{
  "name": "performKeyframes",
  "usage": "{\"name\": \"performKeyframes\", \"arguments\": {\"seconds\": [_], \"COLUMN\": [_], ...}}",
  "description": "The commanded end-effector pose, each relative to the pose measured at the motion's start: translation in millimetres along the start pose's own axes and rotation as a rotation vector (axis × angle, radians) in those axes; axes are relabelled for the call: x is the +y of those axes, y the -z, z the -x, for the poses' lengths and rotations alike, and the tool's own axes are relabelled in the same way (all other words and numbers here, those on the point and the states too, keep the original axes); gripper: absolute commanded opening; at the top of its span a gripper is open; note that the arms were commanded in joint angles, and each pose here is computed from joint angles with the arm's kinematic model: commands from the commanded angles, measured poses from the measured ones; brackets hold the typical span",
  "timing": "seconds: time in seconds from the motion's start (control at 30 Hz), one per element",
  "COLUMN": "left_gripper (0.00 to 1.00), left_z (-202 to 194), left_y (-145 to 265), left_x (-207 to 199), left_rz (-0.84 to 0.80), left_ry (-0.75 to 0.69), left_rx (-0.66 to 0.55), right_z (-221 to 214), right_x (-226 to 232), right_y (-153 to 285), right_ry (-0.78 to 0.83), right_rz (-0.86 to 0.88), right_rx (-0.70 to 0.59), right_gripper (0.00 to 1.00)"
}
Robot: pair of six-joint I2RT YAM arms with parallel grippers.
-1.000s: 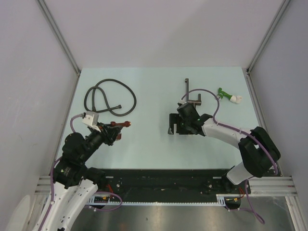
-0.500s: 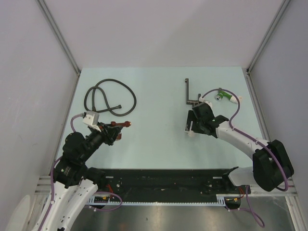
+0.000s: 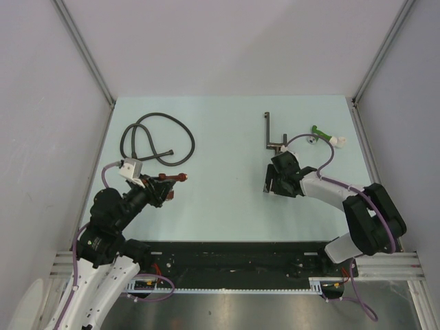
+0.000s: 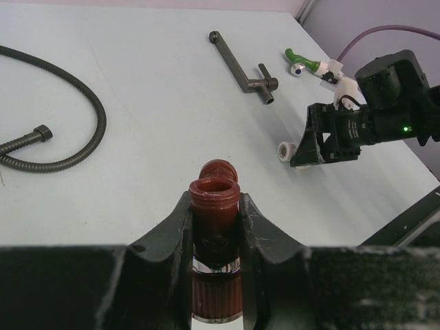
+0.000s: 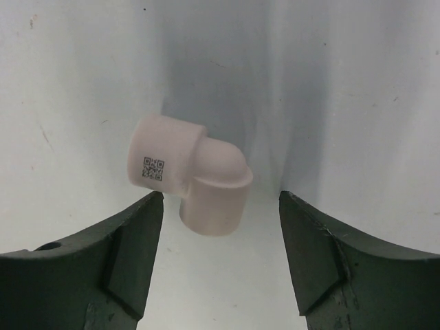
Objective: Install the water faucets
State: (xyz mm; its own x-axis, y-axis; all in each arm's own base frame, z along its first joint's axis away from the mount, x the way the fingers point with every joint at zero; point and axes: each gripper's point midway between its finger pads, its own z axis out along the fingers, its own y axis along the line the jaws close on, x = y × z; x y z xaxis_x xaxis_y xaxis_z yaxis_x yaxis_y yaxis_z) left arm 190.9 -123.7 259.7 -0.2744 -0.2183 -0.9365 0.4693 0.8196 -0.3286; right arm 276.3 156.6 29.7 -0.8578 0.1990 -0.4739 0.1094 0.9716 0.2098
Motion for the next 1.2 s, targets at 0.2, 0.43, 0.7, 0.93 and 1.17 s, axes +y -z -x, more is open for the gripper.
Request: {"name": "performKeyframes", "arguments": {"seconds": [0.2,0.43,0.7,0.93,1.17], "left_gripper": [0.0,0.0,0.0,0.0,0.0], "left_z": [4,4,14,57,127], "left_y": [-4,-6,-17,-34,-48], "left_x": [-4,-5,-29,-63,-100], "left_rz": [-0.021,-0.026,-0.157,-0.311,-0.471], "left_ry": [0.006,0.012,0.078,0.157,0.205], "left_rx": [-0.019,-0.01,-0.041,-0.094,-0.206], "right_z": [2,6,40,98,152], "right_x": [1,9,52,112,155], "right_y": [-14,-9,30,115,213], "right_ry": [0.02,0.069,0.153,0.195,0.224], "right_rz": [-0.018,-0.012,0.125,0.369,0.58], "right_rx": [-0.018,-0.064,-0.267,-0.619,-0.989], "right_gripper": [0.56,0.27,0.0,0.0,0.0]}}
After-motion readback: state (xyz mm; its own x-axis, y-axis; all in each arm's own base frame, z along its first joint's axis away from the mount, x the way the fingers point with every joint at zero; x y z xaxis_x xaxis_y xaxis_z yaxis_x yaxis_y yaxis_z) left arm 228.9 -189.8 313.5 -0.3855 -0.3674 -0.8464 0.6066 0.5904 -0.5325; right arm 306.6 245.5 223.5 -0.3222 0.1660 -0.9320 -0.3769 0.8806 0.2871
